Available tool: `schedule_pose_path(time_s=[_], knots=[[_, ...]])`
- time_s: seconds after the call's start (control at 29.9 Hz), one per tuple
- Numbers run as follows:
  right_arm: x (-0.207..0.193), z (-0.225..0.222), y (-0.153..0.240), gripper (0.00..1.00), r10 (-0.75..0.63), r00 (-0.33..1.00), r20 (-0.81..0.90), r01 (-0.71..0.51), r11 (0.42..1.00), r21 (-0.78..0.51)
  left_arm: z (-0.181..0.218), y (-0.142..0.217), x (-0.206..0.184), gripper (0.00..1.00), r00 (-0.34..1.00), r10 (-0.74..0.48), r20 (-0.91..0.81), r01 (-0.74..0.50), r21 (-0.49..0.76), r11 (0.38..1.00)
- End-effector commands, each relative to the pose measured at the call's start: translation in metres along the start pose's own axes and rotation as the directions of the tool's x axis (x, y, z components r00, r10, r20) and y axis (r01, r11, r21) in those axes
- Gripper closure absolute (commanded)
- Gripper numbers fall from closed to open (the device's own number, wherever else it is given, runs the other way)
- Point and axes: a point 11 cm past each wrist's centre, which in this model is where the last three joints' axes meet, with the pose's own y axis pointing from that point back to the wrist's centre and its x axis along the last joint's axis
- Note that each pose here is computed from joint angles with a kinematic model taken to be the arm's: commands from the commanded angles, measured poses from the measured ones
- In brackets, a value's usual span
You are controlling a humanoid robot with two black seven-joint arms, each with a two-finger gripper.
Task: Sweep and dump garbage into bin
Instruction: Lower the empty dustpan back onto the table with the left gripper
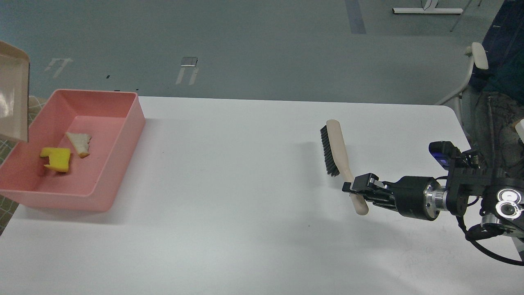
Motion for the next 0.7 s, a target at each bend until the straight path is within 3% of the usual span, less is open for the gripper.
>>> schedule_pose_path(time_s=[0.0,0.1,0.23,0.67], knots=[[0.001,0.001,0.000,1.00,0.002,1.000,0.002,-0.002,1.000,-0.003,0.017,-0.006,0.012,1.00,0.984,-0.011,-0.180,0.001,-0.052,0.999],[0.002,0.002,0.000,1.00,0.005,1.000,0.002,-0.005,1.000,-0.005,0.049,-0.018,0.011,1.00,0.948,-0.088,-0.306,0.035,-0.173,0.984],[0.002,0.002,0.000,1.00,0.005,1.000,0.002,-0.005,1.000,-0.004,0.087,-0.031,-0.025,1.00,0.871,-0.214,-0.443,0.067,-0.324,0.944],[0.005,0.014,0.010,1.00,0.016,1.000,0.008,-0.015,0.999,-0.036,0.151,-0.053,-0.179,1.00,0.731,-0.347,-0.588,0.121,-0.389,0.913]])
